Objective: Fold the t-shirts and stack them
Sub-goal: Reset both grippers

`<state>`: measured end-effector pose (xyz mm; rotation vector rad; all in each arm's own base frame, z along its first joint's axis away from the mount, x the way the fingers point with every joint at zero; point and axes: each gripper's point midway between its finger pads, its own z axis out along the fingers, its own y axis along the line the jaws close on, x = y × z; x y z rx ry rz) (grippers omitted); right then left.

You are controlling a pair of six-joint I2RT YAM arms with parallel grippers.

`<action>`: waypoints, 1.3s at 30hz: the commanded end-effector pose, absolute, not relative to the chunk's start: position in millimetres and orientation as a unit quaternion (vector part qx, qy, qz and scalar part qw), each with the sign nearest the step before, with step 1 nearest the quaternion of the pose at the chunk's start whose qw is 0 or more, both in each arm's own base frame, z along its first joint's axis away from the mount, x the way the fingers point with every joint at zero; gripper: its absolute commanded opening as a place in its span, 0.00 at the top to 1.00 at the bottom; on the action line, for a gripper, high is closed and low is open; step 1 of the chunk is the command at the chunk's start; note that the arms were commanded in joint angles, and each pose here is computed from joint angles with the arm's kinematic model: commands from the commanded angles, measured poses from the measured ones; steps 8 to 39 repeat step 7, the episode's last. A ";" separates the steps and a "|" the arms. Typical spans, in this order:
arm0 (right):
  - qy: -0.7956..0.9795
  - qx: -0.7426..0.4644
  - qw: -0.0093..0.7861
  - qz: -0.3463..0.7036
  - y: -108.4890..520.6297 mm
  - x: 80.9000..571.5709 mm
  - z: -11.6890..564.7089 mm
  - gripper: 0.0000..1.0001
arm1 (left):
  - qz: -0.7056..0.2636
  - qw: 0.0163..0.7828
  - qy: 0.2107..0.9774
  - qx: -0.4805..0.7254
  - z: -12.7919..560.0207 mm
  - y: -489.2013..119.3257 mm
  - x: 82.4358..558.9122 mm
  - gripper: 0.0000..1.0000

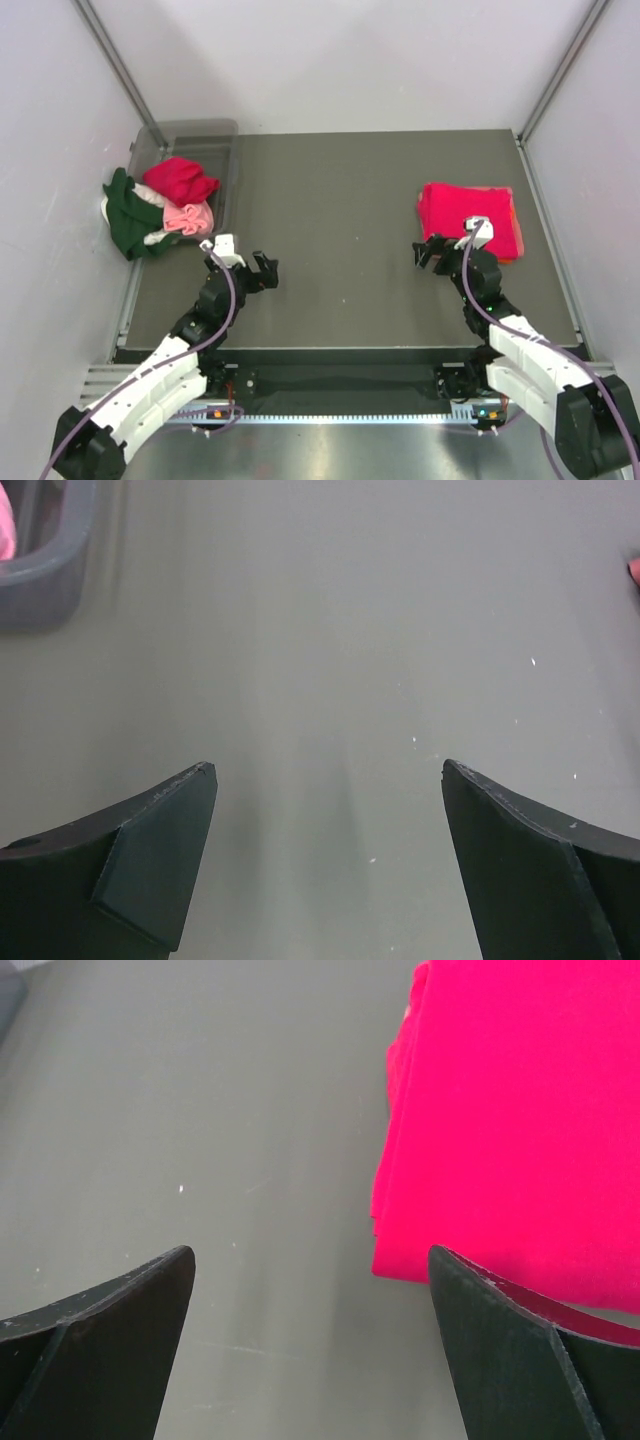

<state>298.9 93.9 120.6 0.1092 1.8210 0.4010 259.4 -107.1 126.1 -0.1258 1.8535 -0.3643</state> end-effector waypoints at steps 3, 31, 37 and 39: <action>0.755 0.035 0.628 0.184 98.9 305.3 154.1 0.00 | -0.172 0.606 0.774 -0.069 140.9 -109.2 265.4 0.02; 0.755 0.029 0.626 0.192 102.9 305.5 157.2 0.00 | -0.177 0.607 0.771 -0.069 140.8 -109.3 264.0 0.02; 0.755 0.029 0.626 0.192 102.9 305.5 157.2 0.00 | -0.177 0.607 0.771 -0.069 140.8 -109.3 264.0 0.02; 0.755 0.029 0.626 0.192 102.9 305.5 157.2 0.00 | -0.177 0.607 0.771 -0.069 140.8 -109.3 264.0 0.02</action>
